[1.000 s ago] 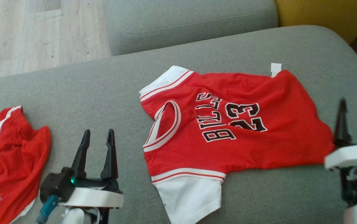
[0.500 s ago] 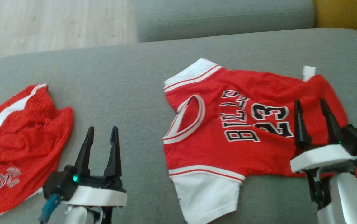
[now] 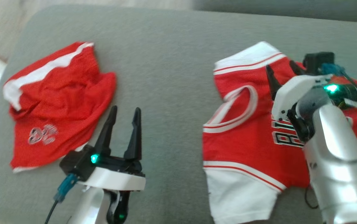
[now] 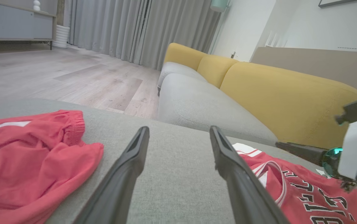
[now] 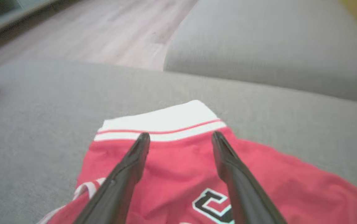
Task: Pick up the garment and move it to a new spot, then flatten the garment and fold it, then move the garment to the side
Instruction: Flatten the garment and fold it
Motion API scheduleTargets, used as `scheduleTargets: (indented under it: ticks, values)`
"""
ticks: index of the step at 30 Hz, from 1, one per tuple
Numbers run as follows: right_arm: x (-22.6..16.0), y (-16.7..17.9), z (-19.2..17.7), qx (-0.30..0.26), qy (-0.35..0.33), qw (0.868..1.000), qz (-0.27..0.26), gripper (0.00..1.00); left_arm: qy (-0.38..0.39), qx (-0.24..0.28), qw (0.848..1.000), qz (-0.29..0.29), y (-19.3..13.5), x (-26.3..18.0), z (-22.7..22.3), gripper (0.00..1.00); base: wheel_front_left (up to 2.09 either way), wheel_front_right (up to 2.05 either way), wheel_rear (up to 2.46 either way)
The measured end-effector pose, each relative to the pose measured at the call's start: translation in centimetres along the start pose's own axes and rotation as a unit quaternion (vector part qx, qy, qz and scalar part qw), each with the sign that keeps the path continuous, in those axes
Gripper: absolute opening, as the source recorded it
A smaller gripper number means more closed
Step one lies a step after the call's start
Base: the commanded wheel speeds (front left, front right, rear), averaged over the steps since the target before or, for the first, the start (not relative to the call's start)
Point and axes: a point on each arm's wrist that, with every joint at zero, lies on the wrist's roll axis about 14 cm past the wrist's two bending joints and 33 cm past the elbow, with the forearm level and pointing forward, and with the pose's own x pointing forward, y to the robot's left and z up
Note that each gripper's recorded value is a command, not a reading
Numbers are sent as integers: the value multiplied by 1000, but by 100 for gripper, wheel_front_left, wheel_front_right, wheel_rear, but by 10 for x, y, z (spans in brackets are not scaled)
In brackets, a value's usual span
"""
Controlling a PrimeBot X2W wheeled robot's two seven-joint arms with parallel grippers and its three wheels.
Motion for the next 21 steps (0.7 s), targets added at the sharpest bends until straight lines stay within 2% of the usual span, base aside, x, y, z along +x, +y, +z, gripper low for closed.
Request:
scheduleTargets:
  ticks: [6, 12, 16, 17, 21]
  values:
    - [36, 11, -47, -33, 139, 990, 20, 100, 7, -4, 1000, 27, 14, -9, -2, 100, 0, 0, 0]
    - [61, 18, -59, -79, 186, 979, 38, 100, 16, 1, 999, 45, 24, -12, -6, 100, 0, 0, 0]
    - [72, 21, -61, -90, 209, 973, 46, 100, 16, 1, 998, 54, 30, -11, -5, 100, 0, 0, 0]
    - [74, 23, -60, -89, 211, 972, 49, 0, 17, 1, 998, 54, 30, -11, -6, 100, 0, 0, 0]
    - [80, 31, -55, -65, 197, 976, 62, 0, 20, 2, 998, 56, 30, -12, -8, 100, 0, 0, 0]
